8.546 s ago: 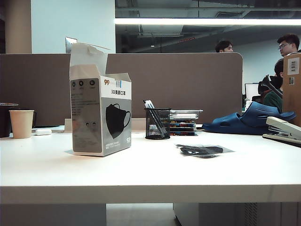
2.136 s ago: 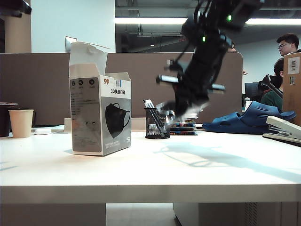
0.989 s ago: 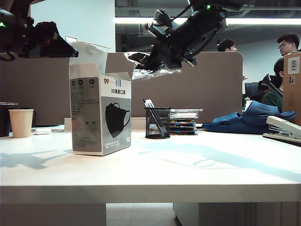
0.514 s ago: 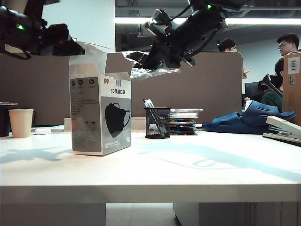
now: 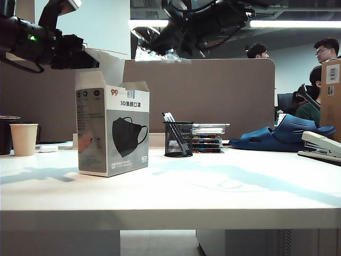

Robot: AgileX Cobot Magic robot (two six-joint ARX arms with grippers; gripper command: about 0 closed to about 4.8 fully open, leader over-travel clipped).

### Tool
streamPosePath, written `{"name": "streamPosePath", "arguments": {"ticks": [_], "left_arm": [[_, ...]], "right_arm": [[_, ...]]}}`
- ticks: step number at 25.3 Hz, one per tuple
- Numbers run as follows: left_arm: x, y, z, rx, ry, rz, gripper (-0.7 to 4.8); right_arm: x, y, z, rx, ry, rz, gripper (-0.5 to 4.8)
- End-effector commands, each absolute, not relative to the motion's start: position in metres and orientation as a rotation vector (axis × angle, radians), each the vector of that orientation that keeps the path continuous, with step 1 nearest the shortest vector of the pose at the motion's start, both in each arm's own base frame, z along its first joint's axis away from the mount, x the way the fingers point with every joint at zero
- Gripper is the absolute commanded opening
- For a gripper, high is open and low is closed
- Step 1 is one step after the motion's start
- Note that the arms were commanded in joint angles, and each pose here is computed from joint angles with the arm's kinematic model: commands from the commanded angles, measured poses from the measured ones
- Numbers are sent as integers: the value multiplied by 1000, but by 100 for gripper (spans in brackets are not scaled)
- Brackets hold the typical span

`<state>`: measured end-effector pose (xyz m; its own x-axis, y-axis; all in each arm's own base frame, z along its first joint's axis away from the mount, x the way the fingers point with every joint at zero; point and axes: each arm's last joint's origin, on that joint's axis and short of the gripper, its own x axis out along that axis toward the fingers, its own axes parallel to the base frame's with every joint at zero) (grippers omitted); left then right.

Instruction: Put the mask into the mask box.

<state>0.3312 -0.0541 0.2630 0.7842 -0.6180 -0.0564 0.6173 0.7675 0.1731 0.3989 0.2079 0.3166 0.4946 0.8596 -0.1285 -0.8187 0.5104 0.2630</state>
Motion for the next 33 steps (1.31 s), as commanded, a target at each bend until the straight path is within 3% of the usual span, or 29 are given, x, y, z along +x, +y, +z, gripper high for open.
{"name": "streamPosePath", "arguments": {"ticks": [1, 8, 14, 33], "left_arm": [[331, -55, 264, 115, 17, -685, -5], [331, -55, 264, 96, 19, -707, -5], [329, -57, 265, 68, 18, -794, -5], [329, -56, 272, 93, -65, -778, -5]], "right_arm": [[395, 217, 322, 175, 197, 1058, 48], [392, 254, 307, 165, 89, 1136, 48], [403, 273, 278, 169, -11, 1111, 48], [402, 286, 230, 149, 295, 1119, 49]]}}
